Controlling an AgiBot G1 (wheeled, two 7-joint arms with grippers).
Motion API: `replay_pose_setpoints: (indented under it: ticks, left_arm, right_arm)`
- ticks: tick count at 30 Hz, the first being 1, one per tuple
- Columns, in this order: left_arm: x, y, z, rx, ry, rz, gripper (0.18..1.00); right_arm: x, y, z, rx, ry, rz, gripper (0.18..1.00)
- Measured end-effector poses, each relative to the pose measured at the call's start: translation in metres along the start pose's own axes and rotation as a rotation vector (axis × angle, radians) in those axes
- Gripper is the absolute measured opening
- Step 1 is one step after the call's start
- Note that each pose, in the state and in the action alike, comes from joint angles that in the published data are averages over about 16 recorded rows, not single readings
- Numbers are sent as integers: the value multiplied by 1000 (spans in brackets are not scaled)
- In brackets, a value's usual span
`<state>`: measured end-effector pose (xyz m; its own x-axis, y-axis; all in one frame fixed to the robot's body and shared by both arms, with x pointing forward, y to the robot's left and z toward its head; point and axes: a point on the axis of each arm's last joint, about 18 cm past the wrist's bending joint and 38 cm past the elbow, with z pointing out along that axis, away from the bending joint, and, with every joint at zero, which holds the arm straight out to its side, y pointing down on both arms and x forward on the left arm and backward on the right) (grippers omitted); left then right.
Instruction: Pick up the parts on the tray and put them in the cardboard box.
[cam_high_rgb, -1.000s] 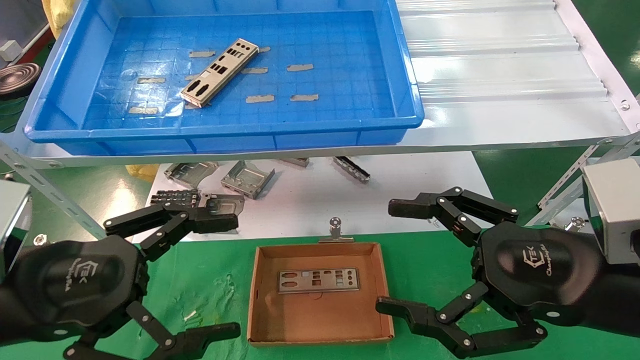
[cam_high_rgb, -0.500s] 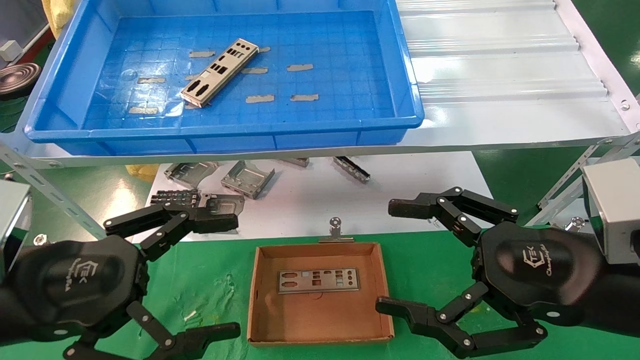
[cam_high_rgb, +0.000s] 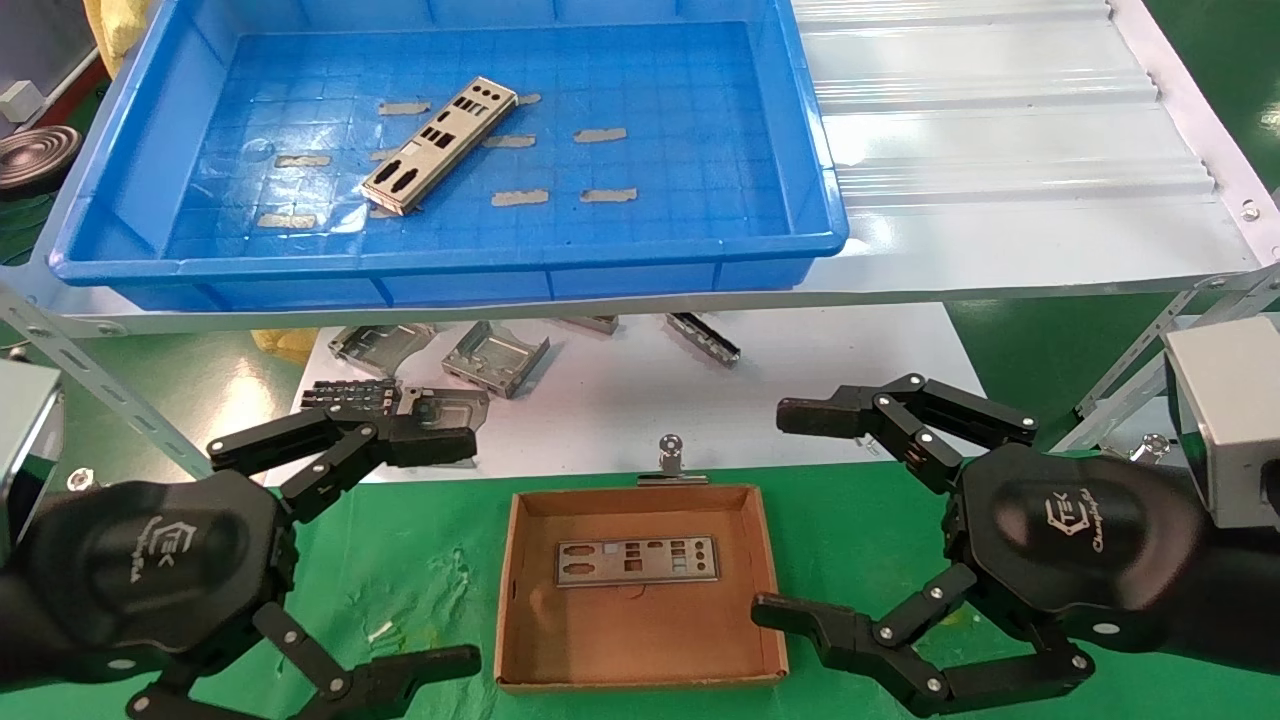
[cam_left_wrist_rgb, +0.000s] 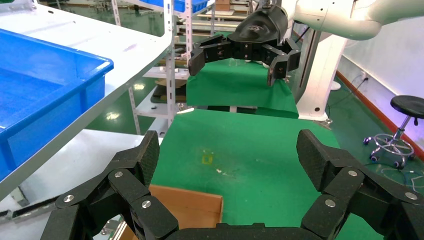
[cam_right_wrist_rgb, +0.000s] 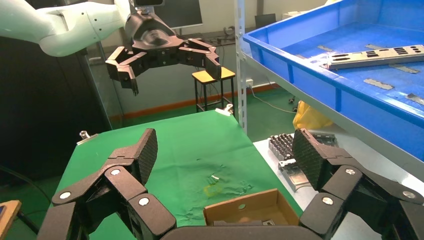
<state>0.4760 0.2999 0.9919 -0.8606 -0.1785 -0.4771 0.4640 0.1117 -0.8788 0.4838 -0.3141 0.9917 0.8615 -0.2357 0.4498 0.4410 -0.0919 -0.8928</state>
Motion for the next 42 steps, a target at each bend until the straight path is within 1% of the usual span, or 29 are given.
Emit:
replay_pose_setpoints:
  ticks: [42]
  left_arm:
    - [0,0,0,0,0,0,1001]
  right_arm:
    - [0,0,0,0,0,0,1000]
